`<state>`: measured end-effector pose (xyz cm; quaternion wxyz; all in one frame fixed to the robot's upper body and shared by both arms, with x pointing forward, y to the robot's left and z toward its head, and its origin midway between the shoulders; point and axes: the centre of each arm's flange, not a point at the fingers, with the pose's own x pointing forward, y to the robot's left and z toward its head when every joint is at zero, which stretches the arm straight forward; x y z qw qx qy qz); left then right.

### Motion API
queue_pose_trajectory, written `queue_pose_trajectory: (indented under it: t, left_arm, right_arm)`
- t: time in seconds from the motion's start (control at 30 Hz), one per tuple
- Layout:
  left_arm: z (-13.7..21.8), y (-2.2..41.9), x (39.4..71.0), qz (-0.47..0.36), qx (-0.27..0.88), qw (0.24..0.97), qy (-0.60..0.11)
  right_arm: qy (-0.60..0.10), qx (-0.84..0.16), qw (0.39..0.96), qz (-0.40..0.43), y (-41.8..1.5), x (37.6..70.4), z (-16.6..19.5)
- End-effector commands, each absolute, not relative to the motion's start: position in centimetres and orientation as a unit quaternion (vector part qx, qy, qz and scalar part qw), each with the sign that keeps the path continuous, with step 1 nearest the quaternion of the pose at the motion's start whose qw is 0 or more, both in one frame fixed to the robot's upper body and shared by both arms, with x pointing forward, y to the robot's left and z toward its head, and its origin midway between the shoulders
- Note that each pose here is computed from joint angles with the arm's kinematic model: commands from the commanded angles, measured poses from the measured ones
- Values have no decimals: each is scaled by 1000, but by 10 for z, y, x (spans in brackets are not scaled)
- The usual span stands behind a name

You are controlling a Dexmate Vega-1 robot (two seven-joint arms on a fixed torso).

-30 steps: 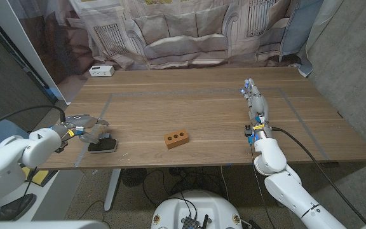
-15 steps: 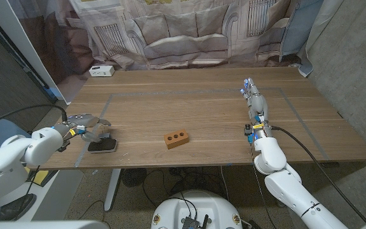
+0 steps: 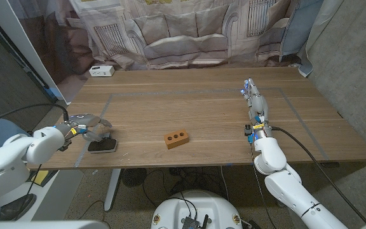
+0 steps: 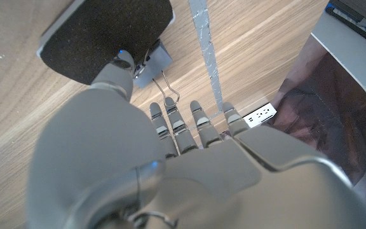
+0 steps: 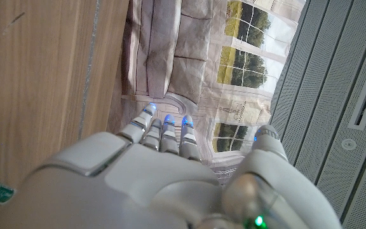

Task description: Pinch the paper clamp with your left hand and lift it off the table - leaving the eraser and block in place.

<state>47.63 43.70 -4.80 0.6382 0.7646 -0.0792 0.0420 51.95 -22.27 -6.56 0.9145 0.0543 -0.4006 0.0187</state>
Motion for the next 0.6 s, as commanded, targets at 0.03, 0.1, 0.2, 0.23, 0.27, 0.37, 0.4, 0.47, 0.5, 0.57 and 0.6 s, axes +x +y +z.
queue_pose_trajectory:
  t: [0.03,0.1,0.2,0.23,0.27,0.37,0.4,0.47,0.5,0.57,0.6]
  left_arm:
    - [-51,436,477,40,764,640,-72]
    - [-50,437,478,41,763,641,-72]
    - [-50,437,479,41,764,640,-71]
    - [-50,437,479,41,765,639,-71]
    - [-49,437,479,42,765,639,-71]
    - [-48,437,478,47,766,637,-71]
    - [-48,437,478,47,767,636,-71]
    - [-47,438,478,49,767,635,-72]
    - [-46,438,478,50,768,634,-72]
    - [-46,438,478,51,768,635,-73]
    - [-45,437,478,51,768,634,-73]
  right_arm:
    - [-397,55,916,16,-224,520,-68]
    - [-397,54,916,16,-224,520,-68]
    - [-396,55,916,14,-224,519,-68]
    - [-396,56,916,14,-225,519,-68]
    - [-397,53,916,14,-225,519,-68]
    - [-395,57,917,12,-225,518,-69]
    - [-394,56,917,13,-225,519,-69]
    - [-394,55,917,14,-225,519,-70]
    - [-393,57,918,13,-225,519,-71]
    - [-393,57,918,13,-225,518,-71]
    - [-392,57,918,13,-225,518,-71]
